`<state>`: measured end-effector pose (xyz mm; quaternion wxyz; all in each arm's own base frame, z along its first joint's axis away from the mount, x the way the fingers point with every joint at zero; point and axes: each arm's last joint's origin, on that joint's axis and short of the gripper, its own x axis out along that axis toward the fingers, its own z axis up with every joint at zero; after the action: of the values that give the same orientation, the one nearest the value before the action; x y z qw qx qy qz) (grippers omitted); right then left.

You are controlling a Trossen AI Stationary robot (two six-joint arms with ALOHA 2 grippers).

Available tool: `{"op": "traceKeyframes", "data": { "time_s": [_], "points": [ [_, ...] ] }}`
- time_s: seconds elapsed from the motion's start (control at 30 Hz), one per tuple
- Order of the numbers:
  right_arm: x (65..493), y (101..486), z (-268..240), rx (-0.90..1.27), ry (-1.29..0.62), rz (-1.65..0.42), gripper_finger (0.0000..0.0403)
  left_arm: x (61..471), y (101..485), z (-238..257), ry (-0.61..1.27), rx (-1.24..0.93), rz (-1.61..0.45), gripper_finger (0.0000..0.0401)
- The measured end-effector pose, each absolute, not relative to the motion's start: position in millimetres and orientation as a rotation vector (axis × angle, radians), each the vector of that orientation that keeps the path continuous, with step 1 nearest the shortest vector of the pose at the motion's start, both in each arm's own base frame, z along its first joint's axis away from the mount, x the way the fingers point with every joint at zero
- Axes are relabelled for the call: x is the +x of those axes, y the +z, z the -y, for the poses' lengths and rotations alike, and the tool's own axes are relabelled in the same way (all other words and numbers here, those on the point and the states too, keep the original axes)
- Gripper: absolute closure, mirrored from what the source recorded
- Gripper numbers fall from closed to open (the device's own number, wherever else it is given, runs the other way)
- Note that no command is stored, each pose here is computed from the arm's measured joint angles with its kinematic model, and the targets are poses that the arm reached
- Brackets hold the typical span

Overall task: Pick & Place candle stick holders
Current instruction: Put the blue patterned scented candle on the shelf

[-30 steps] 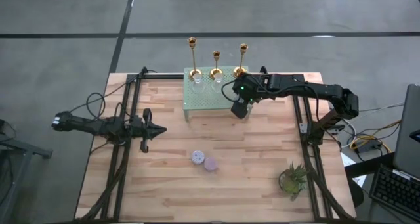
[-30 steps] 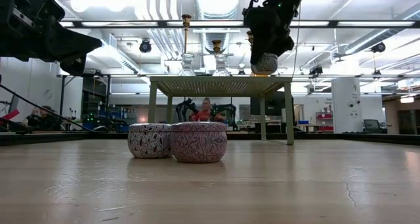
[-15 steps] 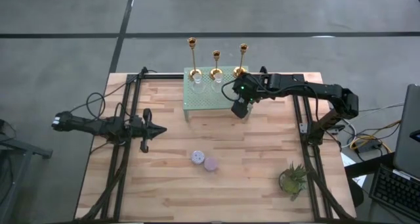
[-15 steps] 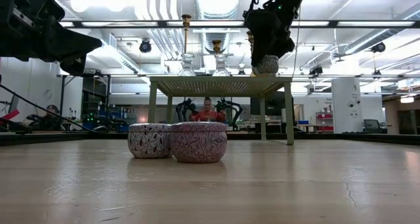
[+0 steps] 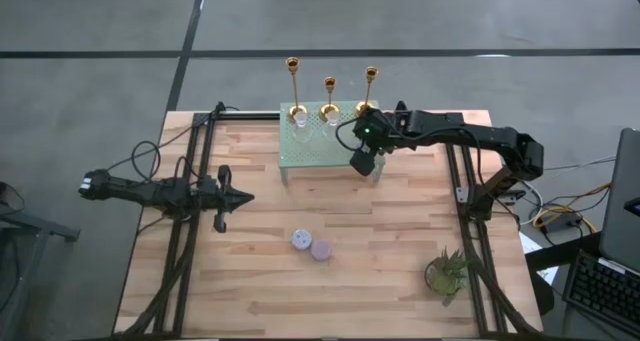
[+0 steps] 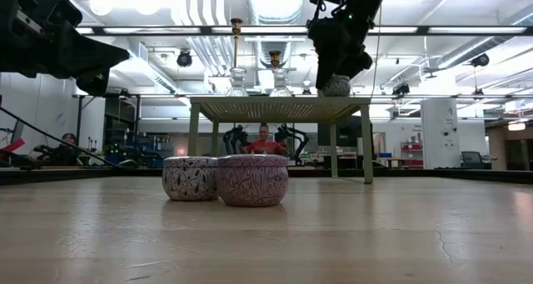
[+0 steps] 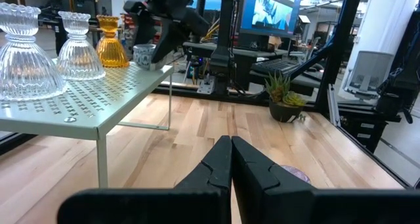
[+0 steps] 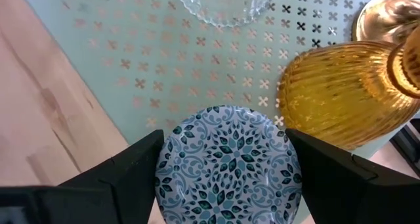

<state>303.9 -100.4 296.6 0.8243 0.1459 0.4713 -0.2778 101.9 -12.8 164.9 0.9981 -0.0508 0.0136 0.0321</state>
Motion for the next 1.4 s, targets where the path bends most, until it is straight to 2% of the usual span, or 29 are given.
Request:
{"op": "traceKeyframes", "data": {
  "time_s": [0.7, 1.03, 1.4],
  "points": [
    [309.6, 292.7, 104.6, 0.282, -0.586, -0.985, 0.0094, 101.9, 164.8, 12.9, 0.063, -0.102, -0.028, 0.0391],
    [309.5, 293.0, 105.6, 0.248, -0.591, -0.989, 0.0104, 101.9, 164.9, 12.8, 0.064, -0.102, -0.027, 0.0391],
    [309.5, 293.0, 105.6, 0.218, -0.573, -0.998, 0.0078, 101.9, 164.8, 12.8, 0.064, -0.101, -0.028, 0.0391]
  ]
}}
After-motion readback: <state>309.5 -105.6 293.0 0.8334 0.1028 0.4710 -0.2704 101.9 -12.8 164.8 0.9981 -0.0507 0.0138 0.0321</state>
